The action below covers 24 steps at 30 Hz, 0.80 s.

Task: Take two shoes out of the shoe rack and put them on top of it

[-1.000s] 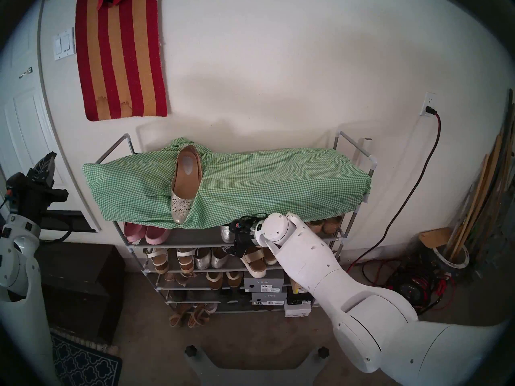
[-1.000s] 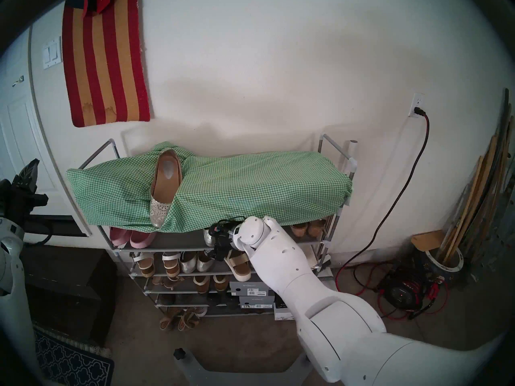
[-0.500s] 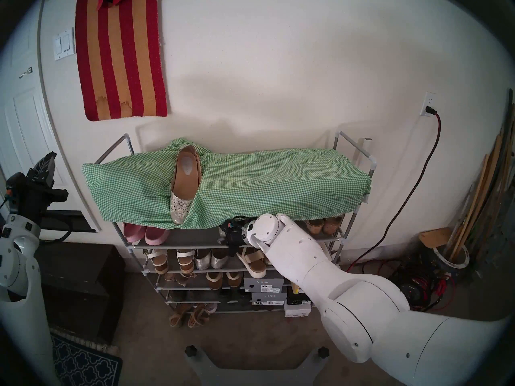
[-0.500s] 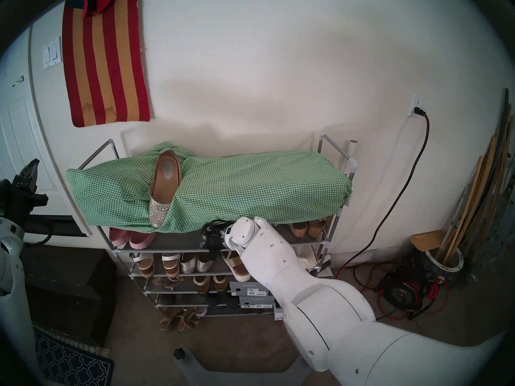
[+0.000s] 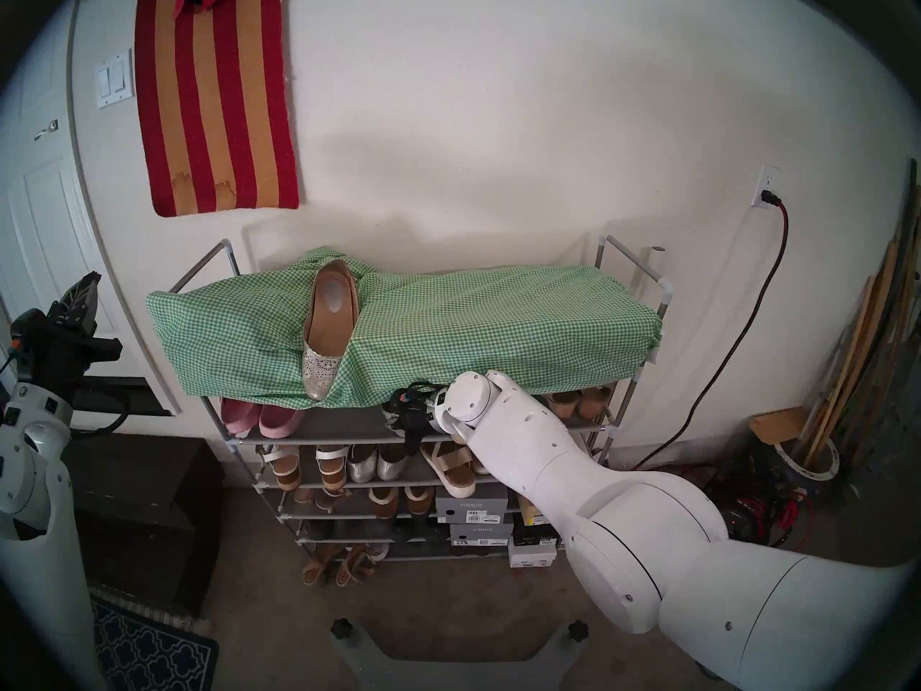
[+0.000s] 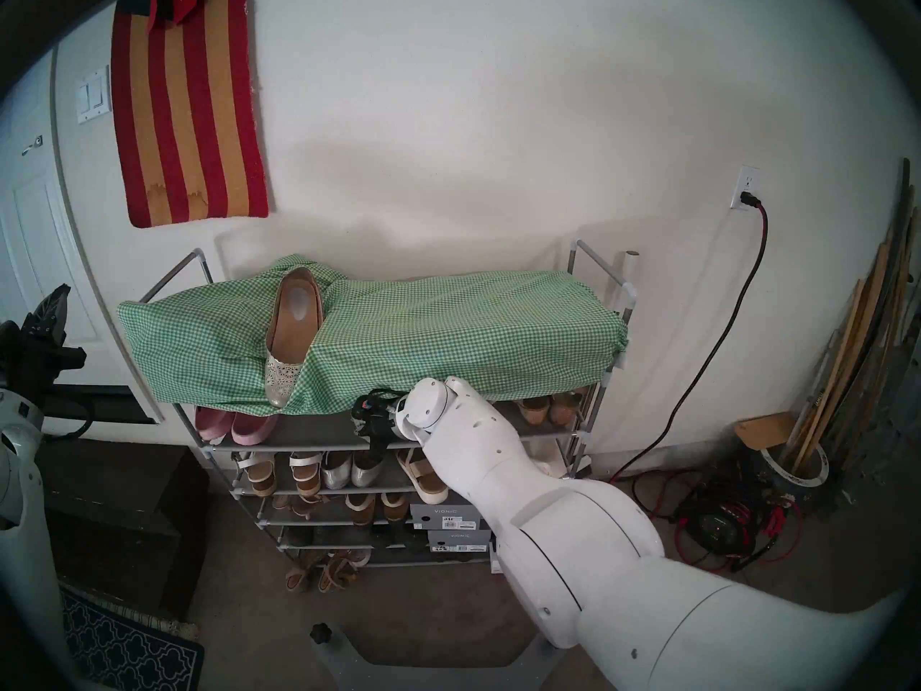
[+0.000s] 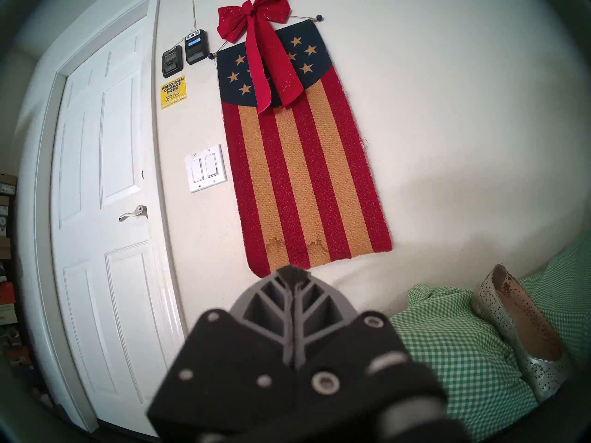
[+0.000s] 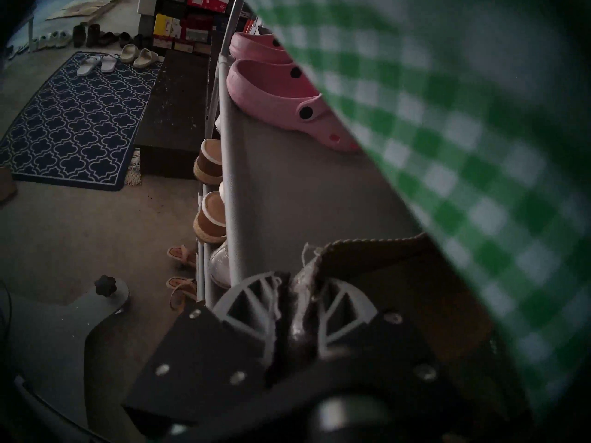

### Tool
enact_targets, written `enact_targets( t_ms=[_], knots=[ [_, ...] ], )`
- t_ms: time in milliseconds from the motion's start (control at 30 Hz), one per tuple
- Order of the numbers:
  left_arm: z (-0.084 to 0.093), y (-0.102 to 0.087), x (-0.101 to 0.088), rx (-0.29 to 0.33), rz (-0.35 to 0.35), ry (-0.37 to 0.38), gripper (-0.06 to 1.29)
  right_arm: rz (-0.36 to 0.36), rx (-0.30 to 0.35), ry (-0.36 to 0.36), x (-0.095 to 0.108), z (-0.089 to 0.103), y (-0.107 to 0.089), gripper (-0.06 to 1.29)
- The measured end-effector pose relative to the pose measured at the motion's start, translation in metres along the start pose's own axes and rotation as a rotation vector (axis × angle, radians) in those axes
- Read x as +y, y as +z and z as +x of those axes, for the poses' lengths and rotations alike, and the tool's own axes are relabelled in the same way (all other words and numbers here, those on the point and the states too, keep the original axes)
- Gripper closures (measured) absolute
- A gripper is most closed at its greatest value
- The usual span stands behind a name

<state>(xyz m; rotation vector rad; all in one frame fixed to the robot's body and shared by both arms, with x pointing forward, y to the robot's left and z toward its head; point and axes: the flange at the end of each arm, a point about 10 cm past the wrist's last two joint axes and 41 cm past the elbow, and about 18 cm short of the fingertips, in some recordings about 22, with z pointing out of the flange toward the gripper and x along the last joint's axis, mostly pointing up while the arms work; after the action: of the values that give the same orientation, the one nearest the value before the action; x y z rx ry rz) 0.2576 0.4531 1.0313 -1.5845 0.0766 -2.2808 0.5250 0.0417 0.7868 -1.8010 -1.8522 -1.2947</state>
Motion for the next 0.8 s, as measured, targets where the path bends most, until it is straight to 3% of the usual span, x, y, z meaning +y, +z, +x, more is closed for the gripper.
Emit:
enact_targets(
  t_ms=[400, 800],
  knots=[
    [0.0, 0.0, 0.0, 0.0, 0.0, 0.0, 1.26, 0.04, 0.147, 0.088, -0.002, 0.015, -0.011, 1.08],
    [0.0, 0.0, 0.0, 0.0, 0.0, 0.0, 1.26, 0.103, 0.25, 0.137, -0.01, 0.024, -0.019, 1.13]
  ],
)
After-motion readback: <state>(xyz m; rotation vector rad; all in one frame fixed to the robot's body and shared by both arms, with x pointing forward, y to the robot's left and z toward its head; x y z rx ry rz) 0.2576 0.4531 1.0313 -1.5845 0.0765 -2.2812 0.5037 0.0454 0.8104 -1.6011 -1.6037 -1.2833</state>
